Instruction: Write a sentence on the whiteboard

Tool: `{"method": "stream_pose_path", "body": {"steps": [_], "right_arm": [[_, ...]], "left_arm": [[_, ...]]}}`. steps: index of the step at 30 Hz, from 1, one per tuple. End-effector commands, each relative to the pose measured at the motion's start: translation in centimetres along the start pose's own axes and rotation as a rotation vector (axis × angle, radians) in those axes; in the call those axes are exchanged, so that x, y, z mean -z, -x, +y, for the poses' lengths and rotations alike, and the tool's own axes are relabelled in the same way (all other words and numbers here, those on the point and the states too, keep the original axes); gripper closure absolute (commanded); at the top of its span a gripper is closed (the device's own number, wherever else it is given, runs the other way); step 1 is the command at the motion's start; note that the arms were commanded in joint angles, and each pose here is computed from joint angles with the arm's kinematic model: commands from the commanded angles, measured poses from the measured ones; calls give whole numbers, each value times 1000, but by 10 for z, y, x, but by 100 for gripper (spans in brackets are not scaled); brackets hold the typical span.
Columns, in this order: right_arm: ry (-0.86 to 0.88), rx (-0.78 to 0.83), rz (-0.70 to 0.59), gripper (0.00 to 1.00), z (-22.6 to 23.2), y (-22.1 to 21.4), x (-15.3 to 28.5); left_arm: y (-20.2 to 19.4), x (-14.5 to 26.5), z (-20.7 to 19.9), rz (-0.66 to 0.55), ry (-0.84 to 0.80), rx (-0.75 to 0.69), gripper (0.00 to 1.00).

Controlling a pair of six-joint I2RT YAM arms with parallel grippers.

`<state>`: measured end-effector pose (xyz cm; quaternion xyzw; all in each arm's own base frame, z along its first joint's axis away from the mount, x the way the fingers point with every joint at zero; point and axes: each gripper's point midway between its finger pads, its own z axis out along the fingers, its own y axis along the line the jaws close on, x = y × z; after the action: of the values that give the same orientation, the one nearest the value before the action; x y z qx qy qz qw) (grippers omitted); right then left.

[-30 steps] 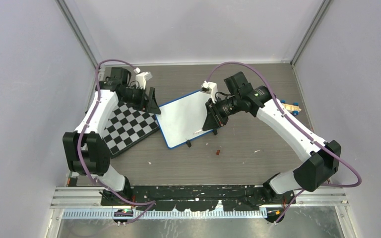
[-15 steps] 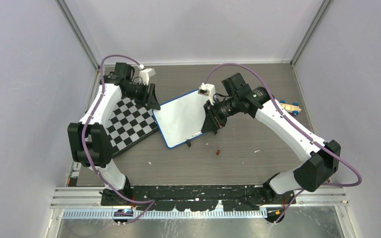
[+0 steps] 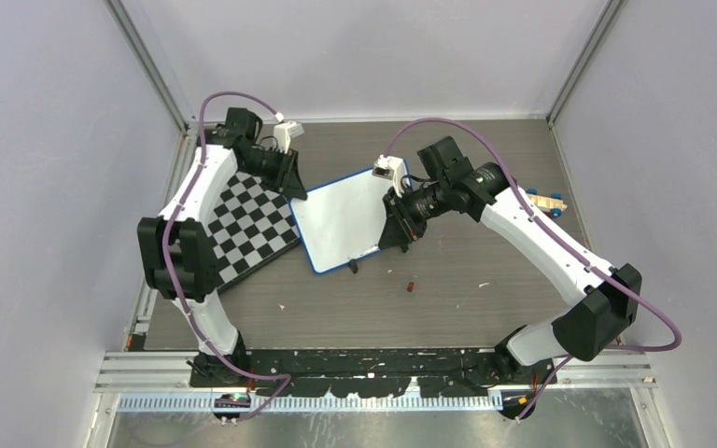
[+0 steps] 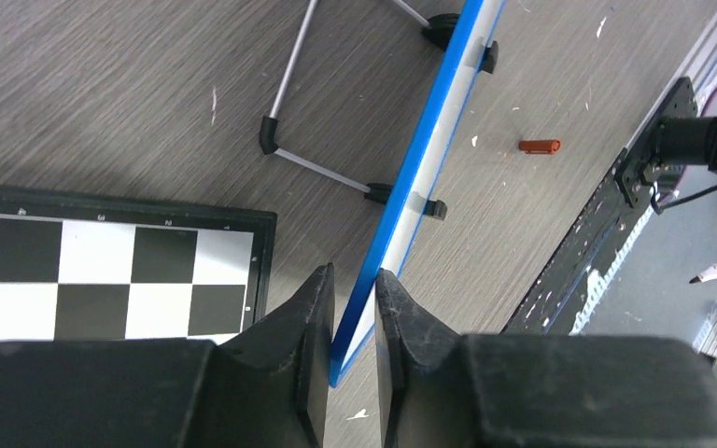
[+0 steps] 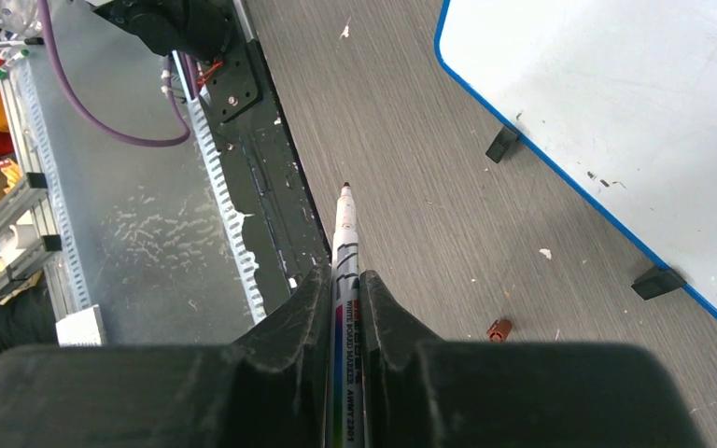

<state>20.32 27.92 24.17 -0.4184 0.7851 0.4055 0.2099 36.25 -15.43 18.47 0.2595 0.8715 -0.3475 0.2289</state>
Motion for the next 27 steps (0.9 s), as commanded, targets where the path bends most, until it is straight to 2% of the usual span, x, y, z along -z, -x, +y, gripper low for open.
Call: {"method": "stream_pose_path", "body": {"steps": [1, 6, 9, 12, 23, 27], "right_arm": [[-11, 59, -44, 100, 5, 17, 7], [-24, 63, -48, 100, 5, 17, 9], [-28, 64, -49, 100, 5, 18, 10], [-27, 62, -50, 100, 5, 18, 10], [-35, 61, -57, 100, 5, 18, 11], [-35, 60, -57, 100, 5, 18, 11]], "left_arm": [[10, -5, -15, 7, -61, -103, 87], [4, -18, -29, 54, -85, -149, 90], [10, -20, -35, 41, -95, -167, 95], [22, -17, -38, 5, -90, -179, 100], [52, -13, -45, -198, -58, -215, 100], [53, -18, -47, -214, -66, -205, 100]]}}
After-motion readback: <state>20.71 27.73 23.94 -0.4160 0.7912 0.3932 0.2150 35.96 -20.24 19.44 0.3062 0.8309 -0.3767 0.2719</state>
